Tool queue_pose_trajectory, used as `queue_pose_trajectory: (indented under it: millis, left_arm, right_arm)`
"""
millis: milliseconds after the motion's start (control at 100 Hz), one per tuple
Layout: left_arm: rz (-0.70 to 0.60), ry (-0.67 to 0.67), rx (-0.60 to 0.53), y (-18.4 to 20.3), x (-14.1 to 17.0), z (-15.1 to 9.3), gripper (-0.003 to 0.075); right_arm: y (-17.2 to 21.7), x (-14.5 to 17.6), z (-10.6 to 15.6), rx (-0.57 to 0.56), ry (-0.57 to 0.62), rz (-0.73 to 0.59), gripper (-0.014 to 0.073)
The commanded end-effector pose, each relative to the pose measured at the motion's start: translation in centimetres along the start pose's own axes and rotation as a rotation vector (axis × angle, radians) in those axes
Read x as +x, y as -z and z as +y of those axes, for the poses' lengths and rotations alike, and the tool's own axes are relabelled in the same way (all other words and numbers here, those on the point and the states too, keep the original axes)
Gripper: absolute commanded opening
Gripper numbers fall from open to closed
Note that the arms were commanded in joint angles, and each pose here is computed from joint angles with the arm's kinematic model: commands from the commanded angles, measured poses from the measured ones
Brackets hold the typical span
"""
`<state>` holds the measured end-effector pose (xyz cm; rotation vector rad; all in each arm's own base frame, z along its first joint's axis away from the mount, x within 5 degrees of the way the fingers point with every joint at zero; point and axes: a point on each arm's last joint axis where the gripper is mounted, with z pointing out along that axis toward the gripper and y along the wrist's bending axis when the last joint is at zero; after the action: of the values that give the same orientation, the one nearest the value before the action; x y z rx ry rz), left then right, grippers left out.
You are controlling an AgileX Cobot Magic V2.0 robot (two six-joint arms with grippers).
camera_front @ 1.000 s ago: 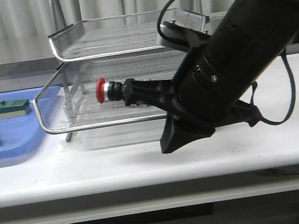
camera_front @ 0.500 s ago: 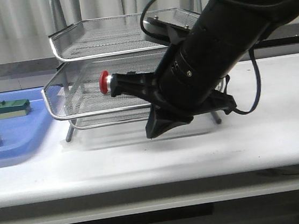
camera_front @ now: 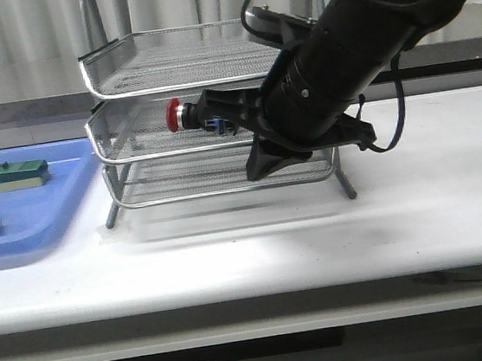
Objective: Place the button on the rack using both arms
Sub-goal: 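Push the middle wire tier back into the rack with the right gripper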
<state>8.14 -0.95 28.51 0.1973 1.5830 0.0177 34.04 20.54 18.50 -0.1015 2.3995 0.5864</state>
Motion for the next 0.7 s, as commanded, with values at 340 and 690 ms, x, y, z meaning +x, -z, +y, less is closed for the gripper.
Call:
queue_pose_trajectory:
  millis: [340,690]
  left_arm:
    - [-0.084,0.026,-0.032,0.1,-1.4,0.4,-0.0021]
    - [-0.084,0.026,-0.032,0.1,-1.4,0.4,-0.0021]
  right_arm:
    - [1.6,-3.3,0.8,-0.015,0.021,-0.171,-0.0069]
    - [2.3,-2.2,1.3,-0.048,0.058,-0.043,-0.0067]
